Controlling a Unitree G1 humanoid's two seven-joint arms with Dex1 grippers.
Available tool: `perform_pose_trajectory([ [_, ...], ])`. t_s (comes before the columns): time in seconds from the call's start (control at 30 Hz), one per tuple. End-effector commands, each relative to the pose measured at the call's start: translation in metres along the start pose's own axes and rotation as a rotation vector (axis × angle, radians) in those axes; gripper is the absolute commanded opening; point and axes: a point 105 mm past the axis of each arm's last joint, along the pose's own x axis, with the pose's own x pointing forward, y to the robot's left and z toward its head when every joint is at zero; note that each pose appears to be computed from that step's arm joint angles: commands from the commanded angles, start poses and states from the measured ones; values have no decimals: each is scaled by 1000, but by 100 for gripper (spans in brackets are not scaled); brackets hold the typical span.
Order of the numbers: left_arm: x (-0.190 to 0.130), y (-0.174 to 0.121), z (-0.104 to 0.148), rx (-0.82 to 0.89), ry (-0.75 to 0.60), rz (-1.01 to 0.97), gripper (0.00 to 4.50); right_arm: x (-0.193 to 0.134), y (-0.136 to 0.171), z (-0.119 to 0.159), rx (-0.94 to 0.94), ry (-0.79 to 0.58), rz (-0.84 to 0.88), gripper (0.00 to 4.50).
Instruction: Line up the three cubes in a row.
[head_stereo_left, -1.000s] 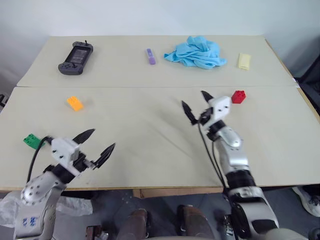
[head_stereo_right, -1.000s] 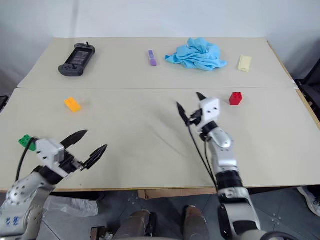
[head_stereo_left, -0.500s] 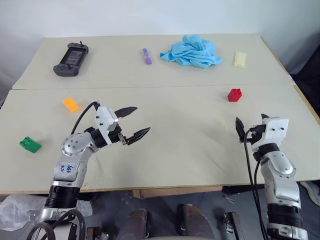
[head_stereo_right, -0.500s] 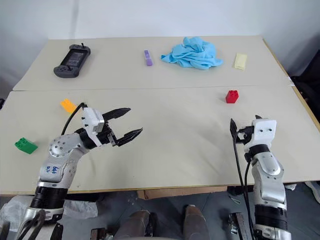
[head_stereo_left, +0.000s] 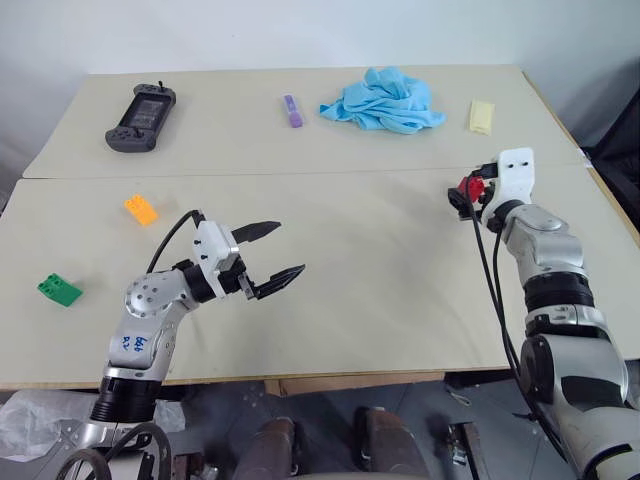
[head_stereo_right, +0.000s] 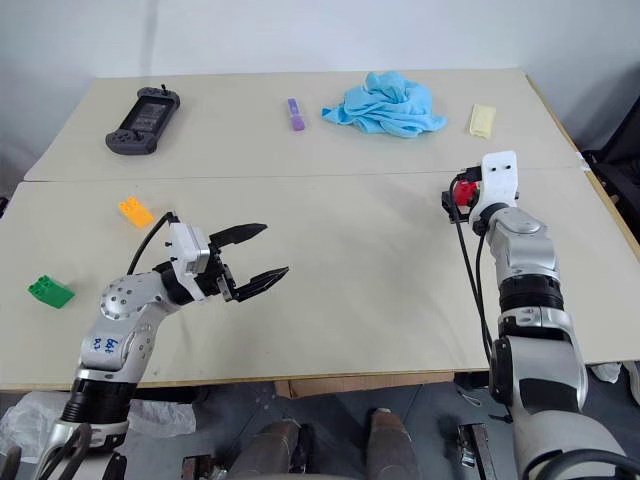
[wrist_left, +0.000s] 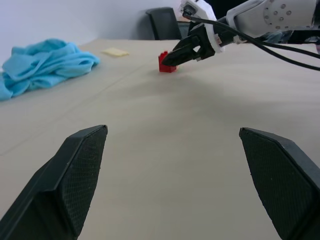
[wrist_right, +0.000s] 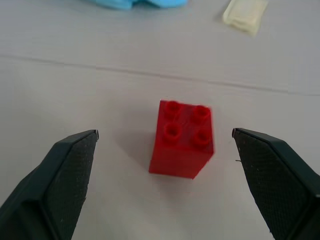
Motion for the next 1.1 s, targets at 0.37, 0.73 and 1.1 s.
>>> perform_pose_trajectory([
  [0.37, -1, -1, 15, 55, -32, 39, 450, 12, -4, 12, 18, -26, -78, 322],
  [0.73, -15, 4, 12, 70, -1, 69, 450, -4, 60, 62, -130, -274, 427, 146],
  [1.1, -27, 5, 7, 55, 27, 96, 450, -103, 161, -19, -550, 85, 1351, 146],
])
